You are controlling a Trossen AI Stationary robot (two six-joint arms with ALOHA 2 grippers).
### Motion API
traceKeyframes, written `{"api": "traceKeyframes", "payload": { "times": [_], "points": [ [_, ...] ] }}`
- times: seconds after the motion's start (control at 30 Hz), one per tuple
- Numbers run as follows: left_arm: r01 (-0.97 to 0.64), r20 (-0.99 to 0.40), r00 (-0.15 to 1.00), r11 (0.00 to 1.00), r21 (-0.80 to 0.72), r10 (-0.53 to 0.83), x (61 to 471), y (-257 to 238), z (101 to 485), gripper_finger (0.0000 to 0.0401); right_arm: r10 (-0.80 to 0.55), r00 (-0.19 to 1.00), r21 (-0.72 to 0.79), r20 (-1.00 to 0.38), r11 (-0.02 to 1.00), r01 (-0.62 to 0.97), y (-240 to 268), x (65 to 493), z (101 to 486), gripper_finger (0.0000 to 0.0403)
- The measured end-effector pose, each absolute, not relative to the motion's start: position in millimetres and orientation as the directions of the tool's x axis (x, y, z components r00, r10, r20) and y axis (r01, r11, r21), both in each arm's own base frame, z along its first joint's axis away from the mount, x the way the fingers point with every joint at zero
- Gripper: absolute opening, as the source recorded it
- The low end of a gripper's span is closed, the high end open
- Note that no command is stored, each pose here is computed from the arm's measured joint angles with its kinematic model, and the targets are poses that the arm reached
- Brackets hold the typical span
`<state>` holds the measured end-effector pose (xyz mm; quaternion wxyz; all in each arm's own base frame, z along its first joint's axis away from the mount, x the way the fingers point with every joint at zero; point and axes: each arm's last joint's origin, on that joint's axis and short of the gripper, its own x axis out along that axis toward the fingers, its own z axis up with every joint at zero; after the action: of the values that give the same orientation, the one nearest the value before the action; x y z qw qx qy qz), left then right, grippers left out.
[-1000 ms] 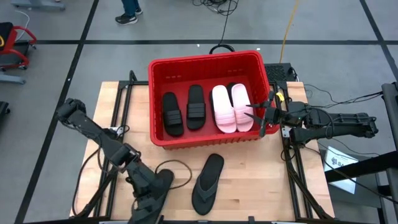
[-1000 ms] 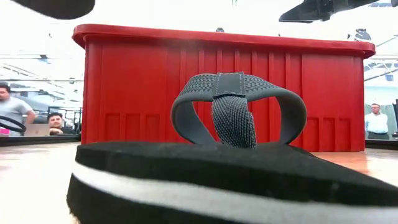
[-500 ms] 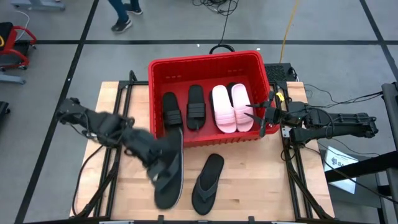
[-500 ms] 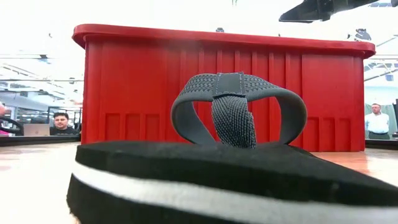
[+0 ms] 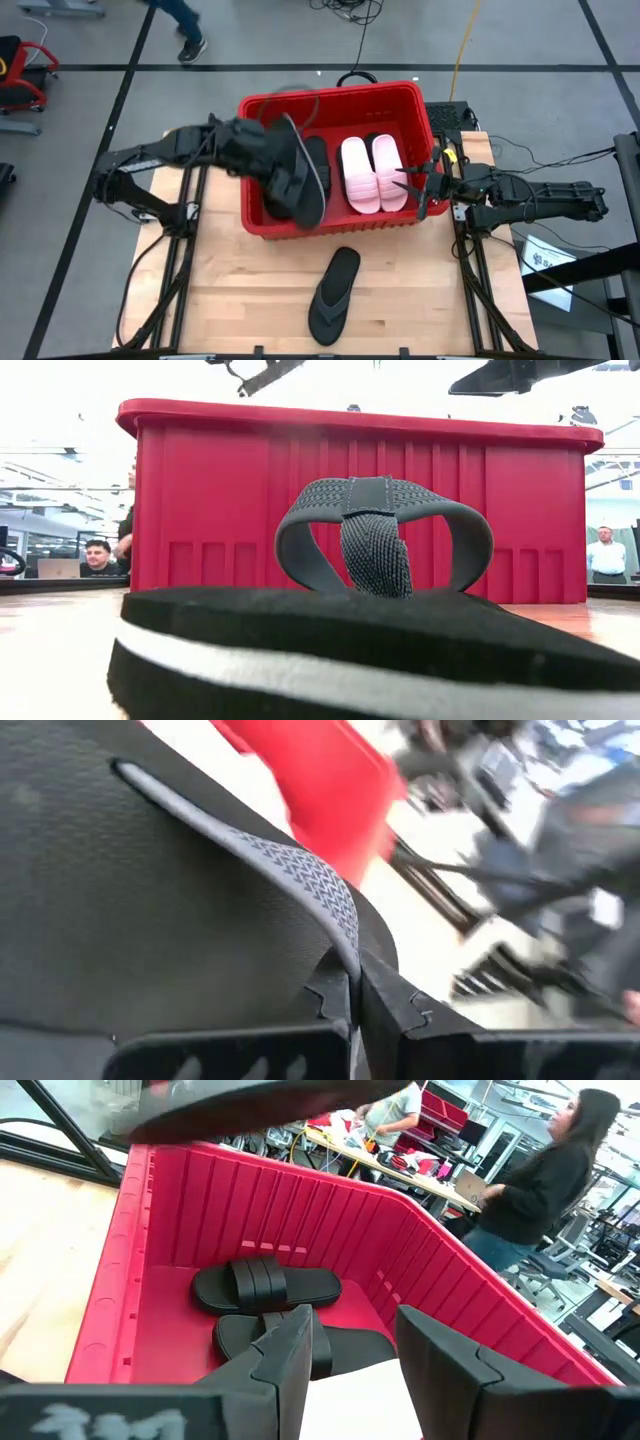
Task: Pick and place slides into bin
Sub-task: Put the black slipper into the red organizer bin
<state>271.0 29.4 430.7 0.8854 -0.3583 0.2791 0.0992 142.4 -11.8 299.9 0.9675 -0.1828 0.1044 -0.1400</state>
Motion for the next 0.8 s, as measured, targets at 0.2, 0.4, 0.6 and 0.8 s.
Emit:
{"api": "traceKeyframes", "payload": {
  "times": [0.2,0.4,0.6,0.8],
  "points": [
    [-0.521,-0.596,0.769,0.768,-0.373,0.232,271.2,81.3,422.5,0.0,-0.309,0.939,-0.383,-0.151,0.894,0.233,-11.7,142.4,299.9,0.0134],
    [-0.559,-0.712,0.661,0.789,-0.256,0.237,303.9,112.2,381.8,0.0,-0.309,0.939,-0.383,-0.15,0.894,0.233,-11.8,142.3,300.0,0.0134],
    [-0.483,-0.794,0.598,0.84,-0.249,0.108,339.9,123.4,335.7,0.0,-0.309,0.939,-0.383,-0.151,0.894,0.232,-11.8,142.4,299.9,0.0134],
    [-0.463,-0.842,0.537,0.85,-0.253,0.041,363.2,129.0,298.7,0.0,-0.309,0.939,-0.383,-0.151,0.894,0.232,-11.8,142.4,299.9,0.0134]
  ]
}}
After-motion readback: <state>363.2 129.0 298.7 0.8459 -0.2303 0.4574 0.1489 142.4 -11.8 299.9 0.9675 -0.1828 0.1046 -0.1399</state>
